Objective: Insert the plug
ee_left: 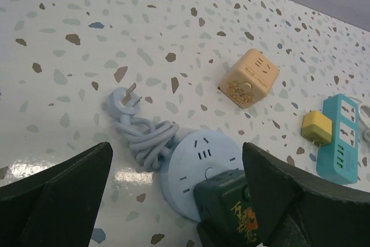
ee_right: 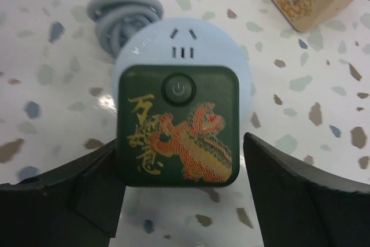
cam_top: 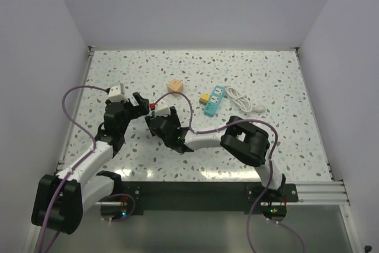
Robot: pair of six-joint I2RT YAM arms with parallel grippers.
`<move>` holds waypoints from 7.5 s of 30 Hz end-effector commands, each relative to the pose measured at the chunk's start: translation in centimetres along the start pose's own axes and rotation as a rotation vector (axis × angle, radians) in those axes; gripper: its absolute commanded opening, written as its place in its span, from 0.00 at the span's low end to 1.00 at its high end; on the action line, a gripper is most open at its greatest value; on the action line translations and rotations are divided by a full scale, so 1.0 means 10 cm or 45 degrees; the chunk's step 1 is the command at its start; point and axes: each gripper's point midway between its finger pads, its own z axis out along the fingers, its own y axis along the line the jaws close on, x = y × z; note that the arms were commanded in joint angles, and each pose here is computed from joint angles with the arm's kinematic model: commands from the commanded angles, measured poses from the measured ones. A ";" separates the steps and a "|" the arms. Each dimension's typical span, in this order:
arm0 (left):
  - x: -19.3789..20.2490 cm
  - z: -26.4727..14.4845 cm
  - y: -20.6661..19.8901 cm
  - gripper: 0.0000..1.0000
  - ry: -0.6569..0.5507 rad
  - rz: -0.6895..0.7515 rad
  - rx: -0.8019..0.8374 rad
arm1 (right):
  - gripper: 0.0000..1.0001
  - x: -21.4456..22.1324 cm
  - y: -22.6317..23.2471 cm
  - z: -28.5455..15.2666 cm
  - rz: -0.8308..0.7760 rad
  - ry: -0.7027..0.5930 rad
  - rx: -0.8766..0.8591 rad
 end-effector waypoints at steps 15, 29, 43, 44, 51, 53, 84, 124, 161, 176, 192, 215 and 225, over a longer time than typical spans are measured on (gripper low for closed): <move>-0.10 -0.01 -0.14 1.00 -0.026 -0.004 0.073 | 0.99 -0.07 -0.35 -0.37 0.022 -0.013 -0.141; 0.11 -0.18 -0.49 1.00 0.050 0.044 0.113 | 0.99 -0.43 -1.27 -0.65 0.158 -0.110 -0.069; 0.43 -0.16 -0.86 1.00 0.191 -0.024 0.283 | 0.99 -0.44 -1.27 0.12 0.156 -0.090 -0.144; 0.45 -0.15 -0.87 1.00 0.201 -0.021 0.282 | 0.99 -0.43 -1.21 0.14 0.154 -0.087 -0.175; 0.57 -0.02 -0.92 1.00 0.246 -0.004 0.268 | 0.98 -0.31 -1.02 0.19 0.161 -0.067 -0.303; 0.54 0.00 -0.96 1.00 0.230 -0.014 0.284 | 0.98 -0.27 -0.96 0.18 0.158 -0.058 -0.341; 0.82 0.31 -0.94 0.92 0.375 0.265 0.155 | 0.97 -0.23 -1.64 -0.45 0.191 -0.041 -0.162; 1.43 -0.57 -1.80 0.86 0.566 0.765 0.911 | 0.97 -0.48 -2.64 -0.20 0.240 0.161 0.003; 0.35 -0.64 -1.17 1.00 0.185 0.479 0.392 | 0.80 -0.01 -1.09 0.07 -0.130 0.380 -0.854; 0.32 -0.61 -1.12 1.00 0.176 0.468 0.377 | 0.05 0.23 -1.19 0.00 -0.248 0.517 -0.844; 0.27 -0.55 -1.05 1.00 0.130 0.442 0.335 | 0.00 -0.07 -1.93 0.17 0.202 0.372 -0.049; -0.04 -0.57 -0.92 1.00 -0.008 0.339 0.236 | 0.81 -1.18 -1.57 0.22 0.121 -0.002 -0.446; -0.14 -0.30 -1.02 1.00 -0.046 0.328 0.435 | 0.86 -1.34 -1.20 0.86 -0.061 0.016 -0.745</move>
